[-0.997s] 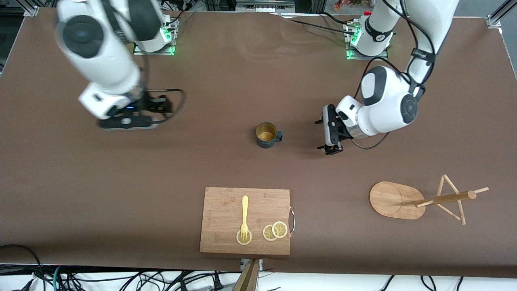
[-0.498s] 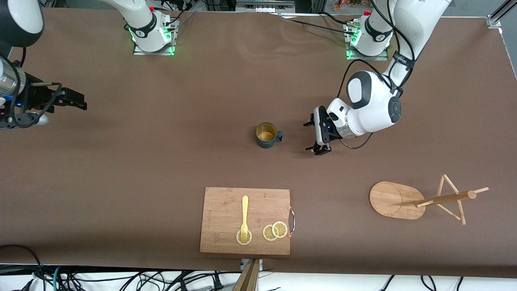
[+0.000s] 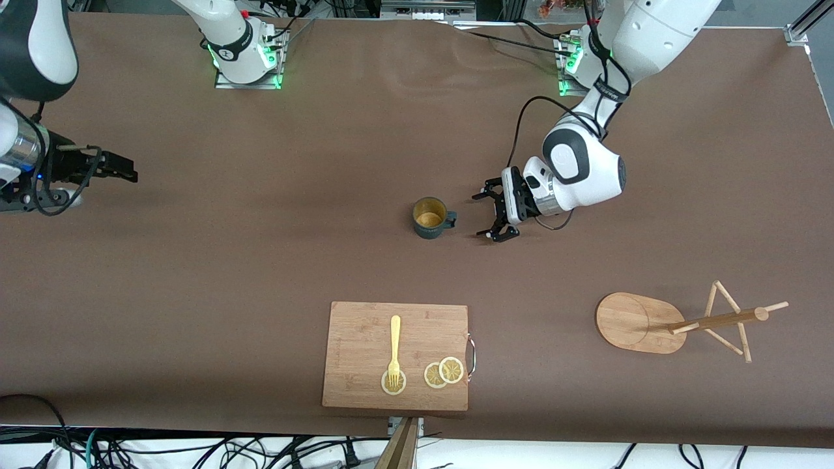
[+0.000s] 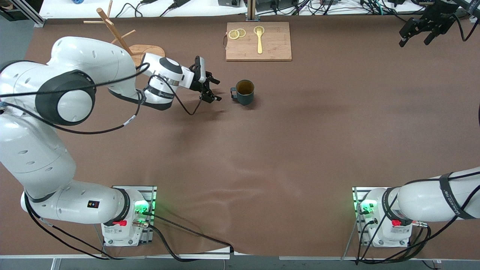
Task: Pass cup and hang on rack
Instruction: 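Release the mug and withdraw the right gripper while the left gripper reaches the handle, then close the left gripper on the teal mug handle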
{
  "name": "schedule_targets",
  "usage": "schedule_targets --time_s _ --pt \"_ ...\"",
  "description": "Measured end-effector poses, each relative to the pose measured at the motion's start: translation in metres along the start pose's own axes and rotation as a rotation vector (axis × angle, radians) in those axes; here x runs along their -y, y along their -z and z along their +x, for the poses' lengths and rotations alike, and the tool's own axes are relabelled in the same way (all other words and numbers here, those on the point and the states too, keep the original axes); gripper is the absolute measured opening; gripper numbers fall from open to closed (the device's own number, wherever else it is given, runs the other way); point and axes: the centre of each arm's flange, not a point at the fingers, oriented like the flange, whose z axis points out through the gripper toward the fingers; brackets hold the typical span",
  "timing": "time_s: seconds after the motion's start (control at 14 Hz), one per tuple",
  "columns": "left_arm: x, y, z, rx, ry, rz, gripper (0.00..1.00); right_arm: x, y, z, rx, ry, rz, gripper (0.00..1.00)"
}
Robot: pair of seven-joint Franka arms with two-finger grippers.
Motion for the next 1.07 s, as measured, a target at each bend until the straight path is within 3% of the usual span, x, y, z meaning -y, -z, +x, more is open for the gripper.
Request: schedule_targets --time_s 0.21,0.43,0.64,0.85,1.07 --pt "-0.010 -0.021 -0.026 -0.043 0.009 0.023 1.00 0.023 0.053 -0.028 -0.064 0.006 -0.015 1.00" --pt "-0.005 -0.027 -0.022 -0.059 0.003 0.032 1.00 0.011 0.086 -0.049 -0.086 -0.024 -0.006 1.00" --pt "-0.003 -0.036 -0.008 -0.087 0.001 0.042 1.00 -0.005 0.082 -0.047 -0.089 -0.052 0.002 1.00" --pt "-0.009 -0.046 0.003 -0.110 0.006 0.047 1.00 -0.010 0.081 -0.037 -0.134 -0.060 -0.005 1.00" --pt "-0.013 -0.049 0.003 -0.127 -0.007 0.069 1.00 -0.010 0.073 -0.031 -0.124 -0.063 0.011 1.00"
